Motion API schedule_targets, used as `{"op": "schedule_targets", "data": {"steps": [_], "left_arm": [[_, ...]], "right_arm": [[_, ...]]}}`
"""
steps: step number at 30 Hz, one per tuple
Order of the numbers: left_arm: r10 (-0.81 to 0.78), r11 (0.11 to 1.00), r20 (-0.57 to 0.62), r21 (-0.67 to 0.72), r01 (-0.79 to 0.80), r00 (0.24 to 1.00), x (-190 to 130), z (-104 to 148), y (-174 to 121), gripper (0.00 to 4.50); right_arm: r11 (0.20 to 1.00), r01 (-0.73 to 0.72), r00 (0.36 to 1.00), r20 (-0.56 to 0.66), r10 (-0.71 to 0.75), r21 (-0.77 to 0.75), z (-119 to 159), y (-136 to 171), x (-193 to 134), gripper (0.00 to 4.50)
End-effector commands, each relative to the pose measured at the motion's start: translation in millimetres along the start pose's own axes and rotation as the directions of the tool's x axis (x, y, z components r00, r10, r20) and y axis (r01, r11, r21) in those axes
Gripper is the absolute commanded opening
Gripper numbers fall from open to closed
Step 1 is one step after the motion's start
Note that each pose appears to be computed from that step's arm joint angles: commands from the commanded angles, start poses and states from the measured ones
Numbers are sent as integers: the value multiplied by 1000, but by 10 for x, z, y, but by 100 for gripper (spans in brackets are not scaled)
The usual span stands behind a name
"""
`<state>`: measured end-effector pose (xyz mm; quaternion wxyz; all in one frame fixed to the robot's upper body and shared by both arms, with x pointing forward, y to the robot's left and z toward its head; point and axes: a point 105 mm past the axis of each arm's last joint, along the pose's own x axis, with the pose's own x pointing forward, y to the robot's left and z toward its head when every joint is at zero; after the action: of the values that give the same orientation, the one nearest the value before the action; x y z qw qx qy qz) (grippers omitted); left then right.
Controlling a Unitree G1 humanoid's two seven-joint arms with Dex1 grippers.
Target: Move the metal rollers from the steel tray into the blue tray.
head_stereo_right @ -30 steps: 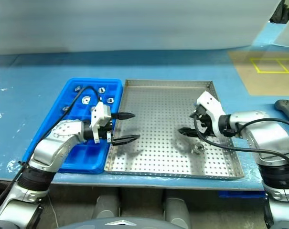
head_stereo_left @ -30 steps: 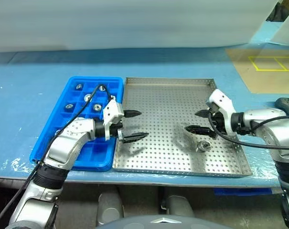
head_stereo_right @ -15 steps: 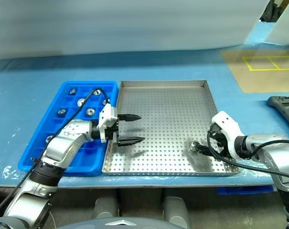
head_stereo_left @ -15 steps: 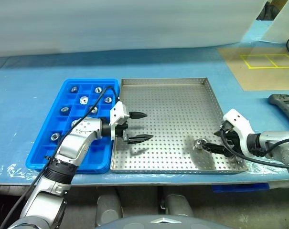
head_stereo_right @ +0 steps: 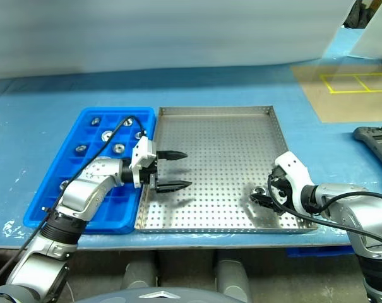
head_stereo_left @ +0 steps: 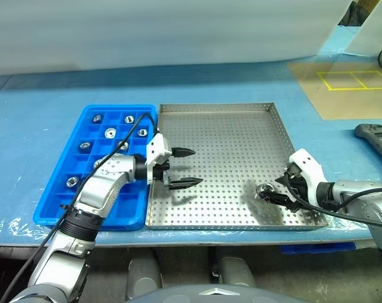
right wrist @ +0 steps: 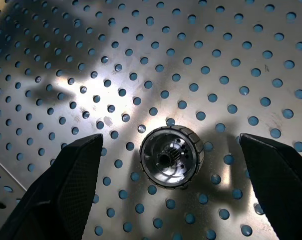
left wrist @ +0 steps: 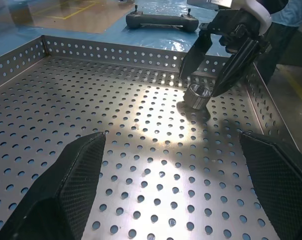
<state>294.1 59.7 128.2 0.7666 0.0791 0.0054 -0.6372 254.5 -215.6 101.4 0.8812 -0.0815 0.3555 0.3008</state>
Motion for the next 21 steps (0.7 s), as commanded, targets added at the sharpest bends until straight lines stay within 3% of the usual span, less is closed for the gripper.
{"op": "schedule_targets", "data": {"steps": [1,9,12,18,21], "left_arm": [[-1,999,14,38,0,1000,-2,76,6,450],[10,999,11,38,-10,1000,-18,69,12,450],[14,999,9,39,-14,1000,-26,68,19,450],[20,999,7,40,-20,1000,-44,68,21,450],[23,999,7,42,-23,1000,-54,73,25,450]], "right_arm": [[1000,0,1000,15,0,-13,32,16,9,447],[1000,-7,1000,-21,7,8,-109,25,132,447],[1000,-5,1000,-9,5,11,-98,13,167,390],[1000,6,1000,0,-6,8,-92,-21,176,183],[1000,24,1000,-4,-24,-20,-80,-54,161,176]]}}
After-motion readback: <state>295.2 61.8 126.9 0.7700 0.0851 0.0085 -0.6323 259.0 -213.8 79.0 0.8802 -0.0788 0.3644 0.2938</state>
